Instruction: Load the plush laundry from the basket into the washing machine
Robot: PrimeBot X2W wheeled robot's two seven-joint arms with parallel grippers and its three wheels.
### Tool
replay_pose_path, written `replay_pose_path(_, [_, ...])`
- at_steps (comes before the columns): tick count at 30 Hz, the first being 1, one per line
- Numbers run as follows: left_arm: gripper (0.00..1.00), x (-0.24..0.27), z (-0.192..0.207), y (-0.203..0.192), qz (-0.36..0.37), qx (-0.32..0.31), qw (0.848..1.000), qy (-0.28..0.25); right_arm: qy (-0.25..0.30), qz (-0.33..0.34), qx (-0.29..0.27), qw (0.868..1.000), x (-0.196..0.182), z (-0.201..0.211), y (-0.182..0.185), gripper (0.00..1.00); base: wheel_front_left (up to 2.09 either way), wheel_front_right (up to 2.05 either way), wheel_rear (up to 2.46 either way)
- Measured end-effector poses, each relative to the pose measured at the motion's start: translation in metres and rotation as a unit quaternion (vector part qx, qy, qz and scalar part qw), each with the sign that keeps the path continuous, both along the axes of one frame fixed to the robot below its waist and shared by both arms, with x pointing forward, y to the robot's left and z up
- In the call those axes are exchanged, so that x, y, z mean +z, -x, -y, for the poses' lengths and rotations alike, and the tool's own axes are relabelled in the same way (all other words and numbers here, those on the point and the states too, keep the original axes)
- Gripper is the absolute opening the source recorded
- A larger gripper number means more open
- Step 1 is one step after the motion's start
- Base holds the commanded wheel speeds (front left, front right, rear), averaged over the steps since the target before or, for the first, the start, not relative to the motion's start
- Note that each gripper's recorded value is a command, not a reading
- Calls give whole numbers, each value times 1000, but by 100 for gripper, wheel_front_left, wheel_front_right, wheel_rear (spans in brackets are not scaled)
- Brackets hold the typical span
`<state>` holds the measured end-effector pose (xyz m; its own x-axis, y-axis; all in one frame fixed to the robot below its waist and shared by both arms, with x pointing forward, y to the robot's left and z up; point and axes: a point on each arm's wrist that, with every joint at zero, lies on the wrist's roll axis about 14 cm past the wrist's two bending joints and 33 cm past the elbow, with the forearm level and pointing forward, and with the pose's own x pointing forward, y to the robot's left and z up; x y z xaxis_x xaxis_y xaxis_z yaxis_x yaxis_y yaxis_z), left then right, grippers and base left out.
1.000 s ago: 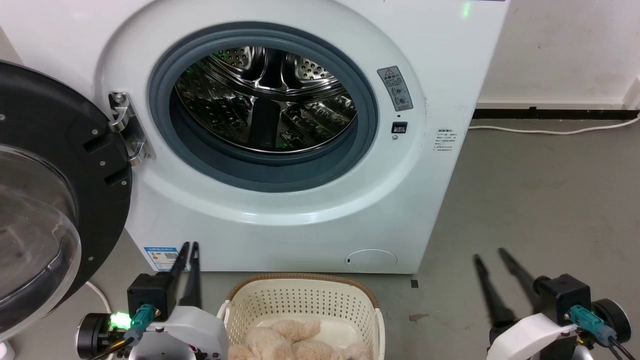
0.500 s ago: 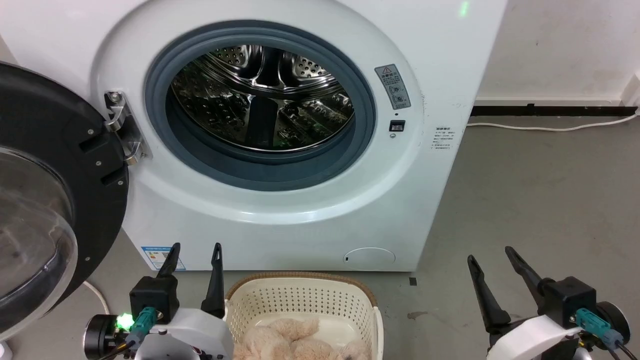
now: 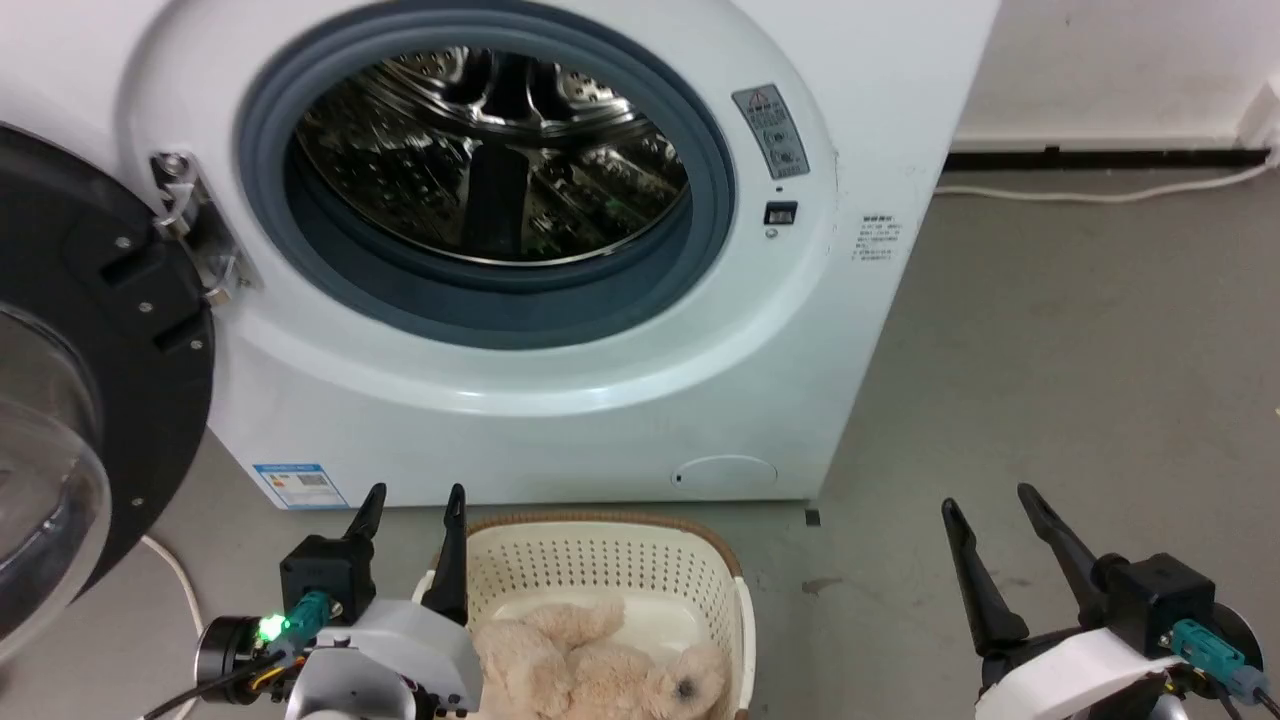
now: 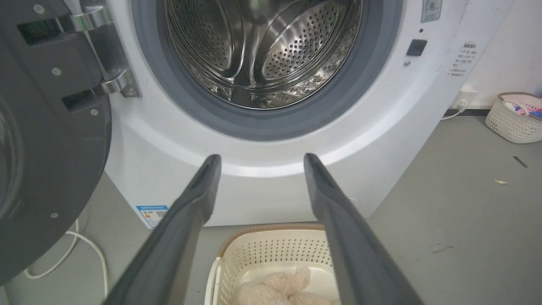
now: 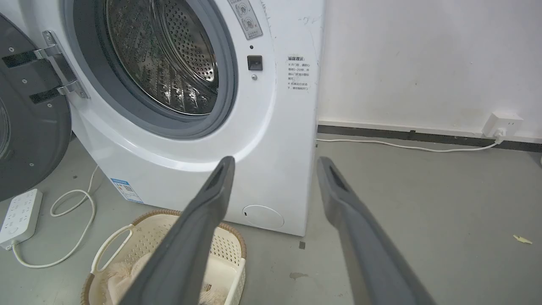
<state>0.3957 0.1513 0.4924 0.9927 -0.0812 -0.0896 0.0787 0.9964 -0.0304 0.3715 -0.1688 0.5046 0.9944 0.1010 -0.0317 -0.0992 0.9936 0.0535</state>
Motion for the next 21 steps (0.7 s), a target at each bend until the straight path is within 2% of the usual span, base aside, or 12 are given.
replay_pose_path(12, [100,-54,17,-28,-101,-34,994,7,-16,-10,-13,1000,-12,8,-14,100,0,0,0])
replay_pose_path(21, [100,-113,29,-36,-211,-60,976,0,-29,-12,-23,999,-20,14,-29,100,0,0,0])
